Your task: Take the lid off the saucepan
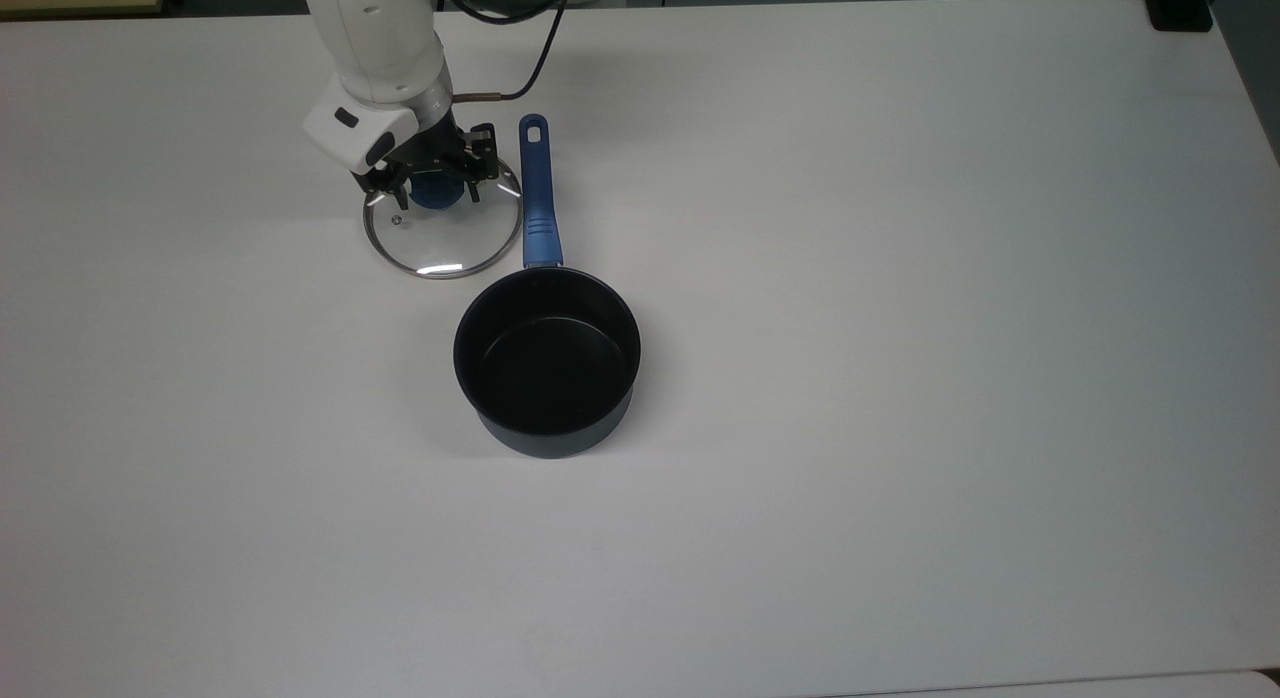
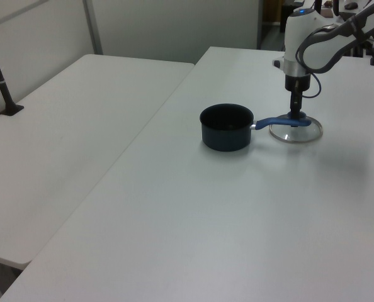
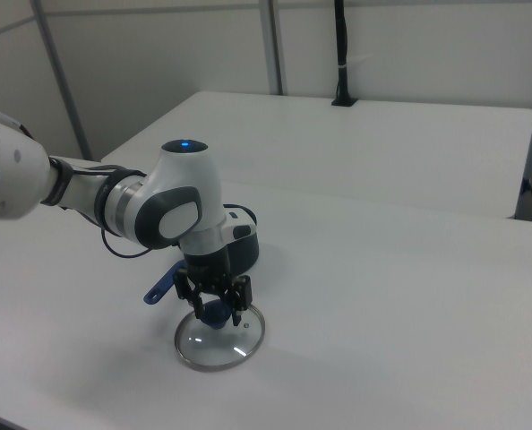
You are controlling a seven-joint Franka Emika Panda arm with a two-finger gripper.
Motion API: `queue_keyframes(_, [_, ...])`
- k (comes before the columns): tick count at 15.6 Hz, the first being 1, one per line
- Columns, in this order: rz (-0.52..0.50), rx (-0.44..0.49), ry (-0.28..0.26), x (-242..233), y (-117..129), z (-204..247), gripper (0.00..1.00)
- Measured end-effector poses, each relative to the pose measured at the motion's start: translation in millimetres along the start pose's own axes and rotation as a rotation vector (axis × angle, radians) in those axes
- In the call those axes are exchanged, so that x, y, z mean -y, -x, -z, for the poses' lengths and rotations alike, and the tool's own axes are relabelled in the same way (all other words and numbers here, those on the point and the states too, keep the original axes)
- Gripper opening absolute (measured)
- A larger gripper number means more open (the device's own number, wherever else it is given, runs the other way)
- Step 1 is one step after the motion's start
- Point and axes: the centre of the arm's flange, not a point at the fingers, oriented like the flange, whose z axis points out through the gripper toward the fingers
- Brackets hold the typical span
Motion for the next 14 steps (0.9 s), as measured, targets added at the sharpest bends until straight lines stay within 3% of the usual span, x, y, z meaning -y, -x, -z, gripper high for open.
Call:
queue_keyframes(1, [-0.002,0.000,0.000,-1.3,-0.9,2.5,0.81])
queue_keyframes(3, [-0.013,0.040,-0.013,-8.8,-3.3,19.4,0.99])
queue_keyframes(6, [-0.022,0.070,-0.024,-17.4,-11.6,57.7,1.00])
queue_keyframes(14, [-0.053,0.020,-0.015,-35.0,-26.6,161.0,1.00])
